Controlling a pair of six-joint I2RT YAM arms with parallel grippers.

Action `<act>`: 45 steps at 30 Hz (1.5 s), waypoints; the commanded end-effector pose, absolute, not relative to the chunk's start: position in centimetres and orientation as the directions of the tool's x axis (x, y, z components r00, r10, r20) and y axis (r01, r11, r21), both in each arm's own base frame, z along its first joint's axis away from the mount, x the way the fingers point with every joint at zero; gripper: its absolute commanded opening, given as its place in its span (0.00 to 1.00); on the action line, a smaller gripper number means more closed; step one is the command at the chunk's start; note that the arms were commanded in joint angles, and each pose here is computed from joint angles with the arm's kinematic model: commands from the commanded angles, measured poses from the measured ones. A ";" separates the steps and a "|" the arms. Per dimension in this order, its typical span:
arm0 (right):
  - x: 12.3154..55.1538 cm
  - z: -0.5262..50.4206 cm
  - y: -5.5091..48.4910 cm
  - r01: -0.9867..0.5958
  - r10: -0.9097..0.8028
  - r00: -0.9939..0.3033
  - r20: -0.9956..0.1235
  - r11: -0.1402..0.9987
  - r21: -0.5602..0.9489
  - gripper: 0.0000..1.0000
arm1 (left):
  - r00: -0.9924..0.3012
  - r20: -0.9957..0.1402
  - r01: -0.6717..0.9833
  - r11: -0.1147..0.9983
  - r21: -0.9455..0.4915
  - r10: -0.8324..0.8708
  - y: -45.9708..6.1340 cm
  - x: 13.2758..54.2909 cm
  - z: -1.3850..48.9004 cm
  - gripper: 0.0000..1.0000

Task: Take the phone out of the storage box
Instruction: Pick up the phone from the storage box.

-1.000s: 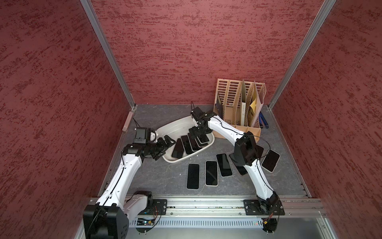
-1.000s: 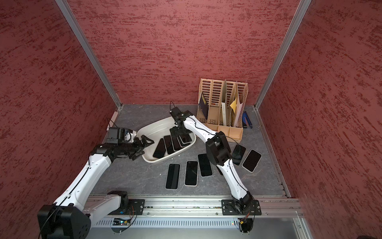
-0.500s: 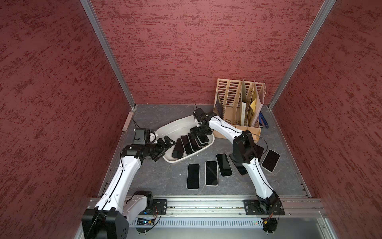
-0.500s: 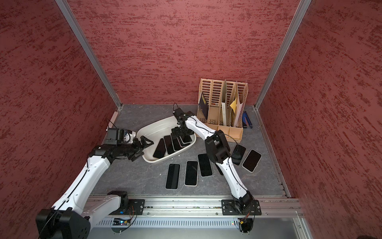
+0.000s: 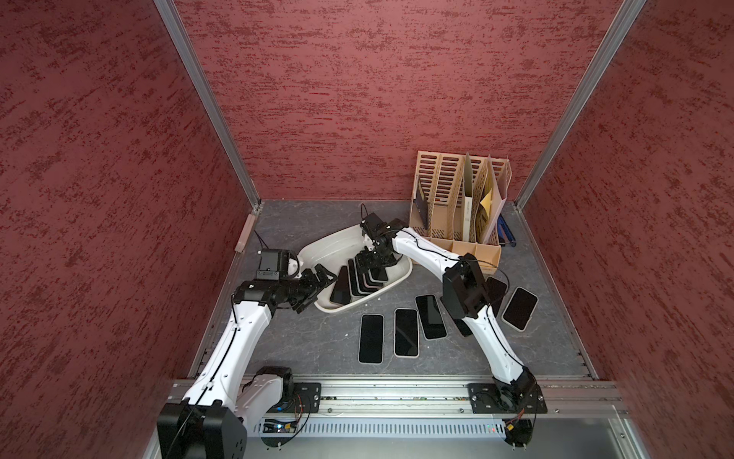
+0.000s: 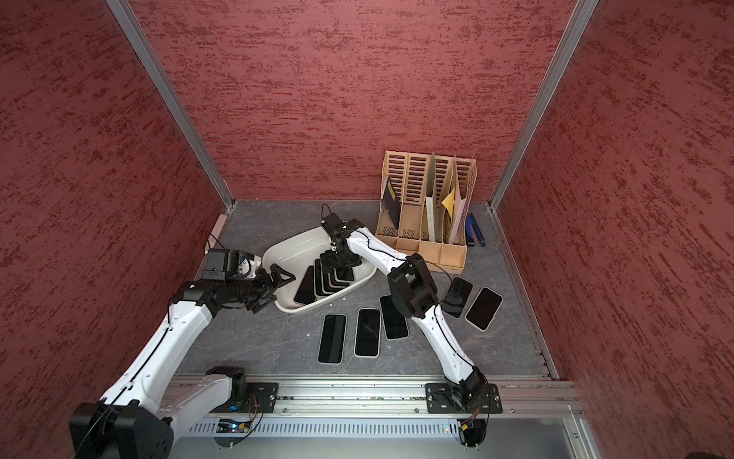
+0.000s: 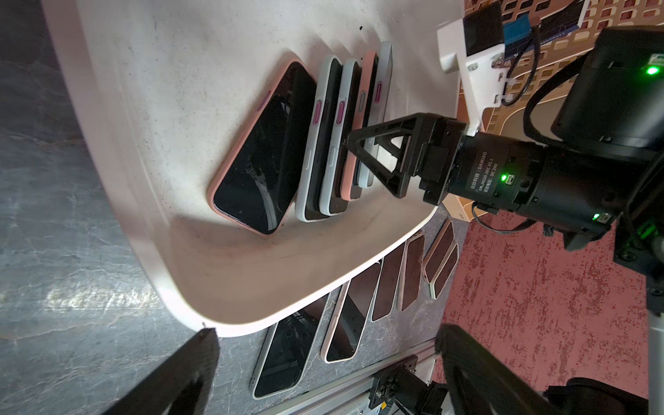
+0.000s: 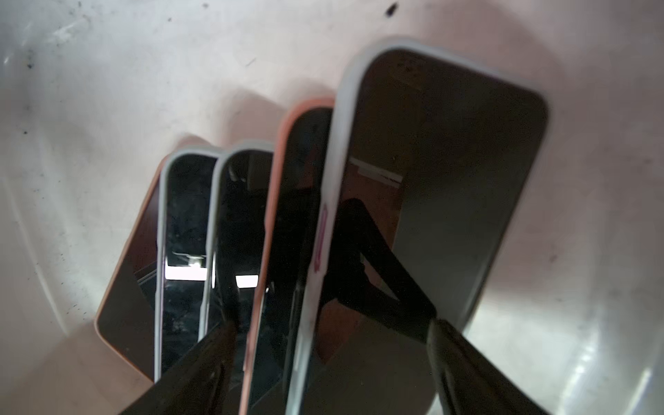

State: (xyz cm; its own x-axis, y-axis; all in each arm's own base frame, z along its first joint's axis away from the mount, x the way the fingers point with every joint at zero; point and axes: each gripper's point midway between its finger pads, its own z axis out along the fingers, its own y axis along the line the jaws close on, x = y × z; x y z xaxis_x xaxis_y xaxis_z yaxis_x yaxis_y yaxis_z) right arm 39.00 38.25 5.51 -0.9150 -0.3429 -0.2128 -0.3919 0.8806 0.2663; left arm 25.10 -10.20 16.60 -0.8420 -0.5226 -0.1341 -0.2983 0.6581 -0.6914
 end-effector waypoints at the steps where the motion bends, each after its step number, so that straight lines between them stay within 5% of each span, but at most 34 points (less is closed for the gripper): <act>1: 36.2 7.0 41.8 -0.418 -0.370 -0.908 -0.196 0.832 0.366 0.87 | -0.839 -0.152 -0.282 0.657 -0.699 -0.522 -10.1 25.5 16.9 1.00; 18: 41.3 8.7 36.0 -0.311 -0.228 -0.934 -0.274 0.897 0.314 0.98 | -0.846 -0.147 -0.282 0.665 -0.692 -0.512 -10.1 25.0 16.9 1.00; 45: 41.0 3.7 35.8 -0.290 -0.267 -0.957 -0.116 0.840 0.459 0.98 | -0.837 -0.147 -0.305 0.671 -0.676 -0.528 -9.6 23.8 16.8 1.00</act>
State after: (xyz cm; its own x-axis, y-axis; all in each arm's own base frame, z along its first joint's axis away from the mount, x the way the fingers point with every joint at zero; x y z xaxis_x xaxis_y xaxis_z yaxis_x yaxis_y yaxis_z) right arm 41.05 35.76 4.89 -0.9561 -0.2575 -0.1398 -0.2930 0.8424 0.4522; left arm 24.13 -10.04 16.93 -0.8407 -0.5244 -0.1352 -0.3024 0.6617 -0.6861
